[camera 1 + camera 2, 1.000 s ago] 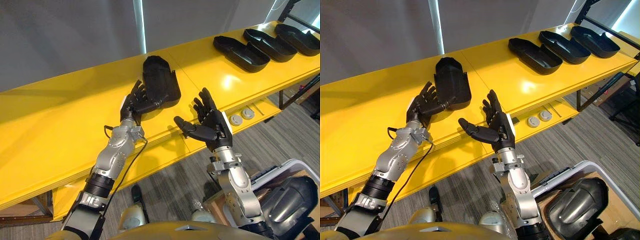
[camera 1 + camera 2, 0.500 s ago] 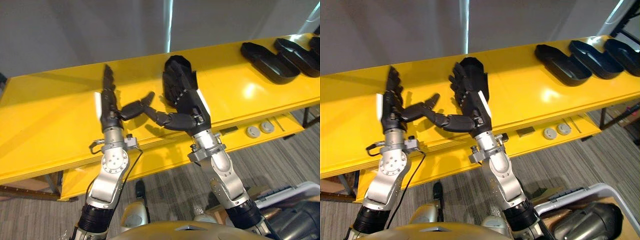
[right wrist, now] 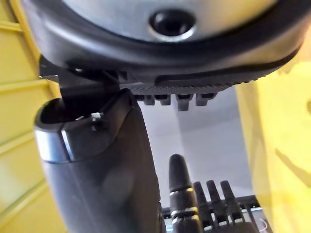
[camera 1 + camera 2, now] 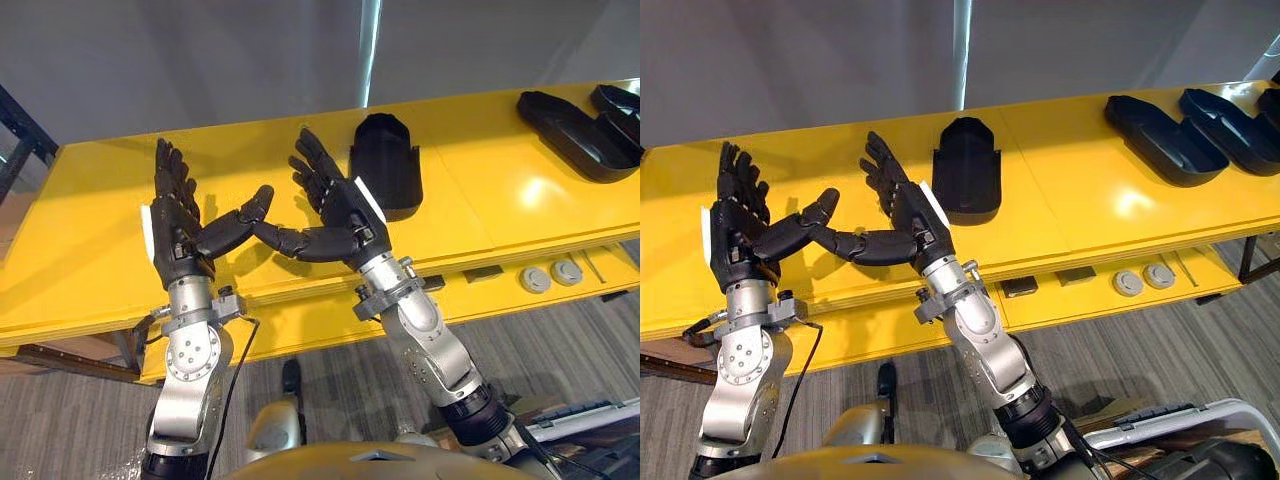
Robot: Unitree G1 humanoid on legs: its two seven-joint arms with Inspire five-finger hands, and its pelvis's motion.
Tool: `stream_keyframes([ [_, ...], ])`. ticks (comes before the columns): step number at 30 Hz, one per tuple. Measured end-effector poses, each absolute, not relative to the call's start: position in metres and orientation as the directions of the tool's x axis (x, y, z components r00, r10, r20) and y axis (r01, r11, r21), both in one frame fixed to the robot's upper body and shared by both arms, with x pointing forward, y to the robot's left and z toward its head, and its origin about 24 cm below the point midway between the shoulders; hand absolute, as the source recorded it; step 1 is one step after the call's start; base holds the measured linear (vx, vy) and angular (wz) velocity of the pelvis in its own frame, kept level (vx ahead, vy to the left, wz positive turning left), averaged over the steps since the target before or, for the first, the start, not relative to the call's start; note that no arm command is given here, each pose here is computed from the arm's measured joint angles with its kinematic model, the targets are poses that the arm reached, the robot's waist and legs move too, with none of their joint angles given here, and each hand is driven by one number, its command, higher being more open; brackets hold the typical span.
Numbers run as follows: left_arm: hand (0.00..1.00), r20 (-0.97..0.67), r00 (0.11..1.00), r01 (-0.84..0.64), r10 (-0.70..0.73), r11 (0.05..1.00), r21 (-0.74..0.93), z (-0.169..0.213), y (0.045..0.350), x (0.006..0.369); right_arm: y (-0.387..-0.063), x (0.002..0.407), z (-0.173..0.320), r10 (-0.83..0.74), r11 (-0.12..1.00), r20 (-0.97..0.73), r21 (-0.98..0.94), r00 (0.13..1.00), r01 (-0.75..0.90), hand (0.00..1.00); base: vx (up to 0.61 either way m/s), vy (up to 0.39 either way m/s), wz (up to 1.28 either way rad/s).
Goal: Walk over and take three plastic housings, then place them on the shelf
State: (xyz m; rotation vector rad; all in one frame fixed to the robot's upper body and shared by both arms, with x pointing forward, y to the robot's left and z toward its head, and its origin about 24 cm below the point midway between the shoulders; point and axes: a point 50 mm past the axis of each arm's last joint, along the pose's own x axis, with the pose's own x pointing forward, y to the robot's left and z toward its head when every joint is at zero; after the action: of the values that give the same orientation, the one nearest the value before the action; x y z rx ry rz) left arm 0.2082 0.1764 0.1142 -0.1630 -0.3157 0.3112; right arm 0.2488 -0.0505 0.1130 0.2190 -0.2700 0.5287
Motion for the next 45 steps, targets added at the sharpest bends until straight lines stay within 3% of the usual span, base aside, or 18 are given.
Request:
stream_keyframes([
  [5, 1.0, 0.263, 0.914, -0.24, 0.308, 0.935, -0.26, 0.11, 0.176, 0.204, -0.054, 0.257, 0.091, 0.404, 0.886, 0.185, 0.164, 0.896, -0.434, 1.0, -0.01, -0.034, 0.06],
  [14, 1.0, 0.317, 0.913, -0.17, 0.255, 0.948, -0.27, 0.115, 0.173, 0.203, -0.062, 0.263, 0.079, 0.307, 0.928, 0.113, 0.186, 0.945, -0.323, 1.0, 0.01, -0.051, -0.02],
  [45, 1.0, 0.316, 0.917, -0.154, 0.244, 0.946, -0.284, 0.114, 0.166, 0.203, -0.068, 0.272, 0.088, 0.125, 0.976, 0.142, 0.159, 0.982, -0.147, 1.0, 0.0, -0.019, -0.03],
])
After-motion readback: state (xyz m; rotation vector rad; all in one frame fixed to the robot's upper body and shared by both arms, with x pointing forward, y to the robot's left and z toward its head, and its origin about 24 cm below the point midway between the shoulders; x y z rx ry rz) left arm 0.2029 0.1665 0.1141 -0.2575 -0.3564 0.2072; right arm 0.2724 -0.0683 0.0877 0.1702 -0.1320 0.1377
